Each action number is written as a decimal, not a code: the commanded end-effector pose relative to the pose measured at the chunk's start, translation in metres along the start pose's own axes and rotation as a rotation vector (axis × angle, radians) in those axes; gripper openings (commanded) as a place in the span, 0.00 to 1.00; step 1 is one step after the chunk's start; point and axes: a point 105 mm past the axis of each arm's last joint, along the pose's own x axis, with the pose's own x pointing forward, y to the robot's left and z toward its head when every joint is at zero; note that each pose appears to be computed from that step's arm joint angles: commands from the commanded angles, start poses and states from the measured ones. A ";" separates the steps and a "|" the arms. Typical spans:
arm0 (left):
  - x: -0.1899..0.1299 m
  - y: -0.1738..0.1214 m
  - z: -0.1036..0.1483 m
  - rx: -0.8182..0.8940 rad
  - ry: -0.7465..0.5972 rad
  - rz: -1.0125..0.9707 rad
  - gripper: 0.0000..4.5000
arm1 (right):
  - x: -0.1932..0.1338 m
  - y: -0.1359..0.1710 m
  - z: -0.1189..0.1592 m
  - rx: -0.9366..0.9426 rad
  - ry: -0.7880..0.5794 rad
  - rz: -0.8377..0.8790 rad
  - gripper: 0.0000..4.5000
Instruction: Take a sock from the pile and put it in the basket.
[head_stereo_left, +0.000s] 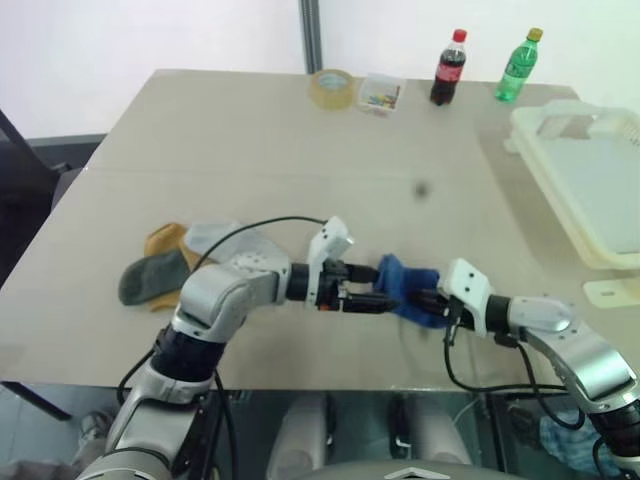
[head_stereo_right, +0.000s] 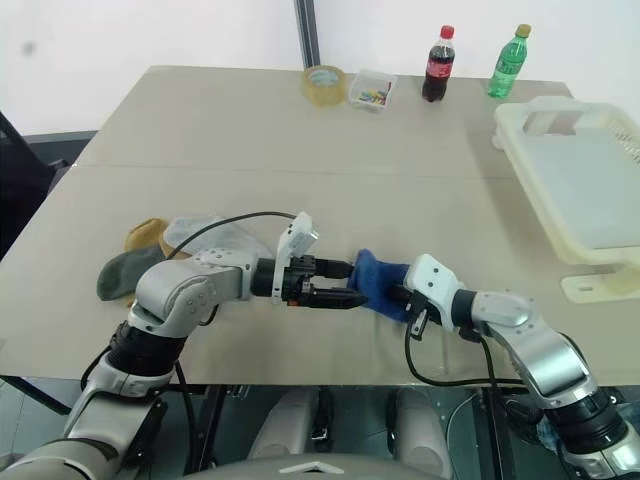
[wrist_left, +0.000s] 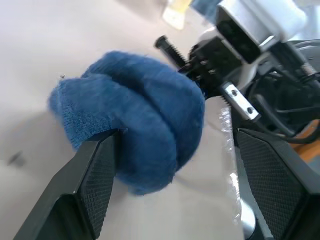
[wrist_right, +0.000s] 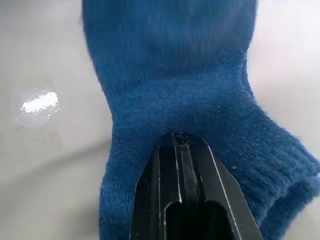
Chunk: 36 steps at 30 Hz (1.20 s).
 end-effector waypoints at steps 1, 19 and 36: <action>0.007 -0.011 0.009 0.023 -0.005 -0.103 0.88 | -0.012 -0.004 0.012 0.003 -0.039 -0.047 0.01; 0.077 0.011 -0.029 0.025 0.191 -0.170 0.88 | -0.073 0.018 0.003 0.164 0.018 -0.137 0.29; -0.004 0.005 0.034 0.732 -0.032 0.005 0.88 | -0.009 -0.020 0.009 0.345 -0.078 -0.245 0.98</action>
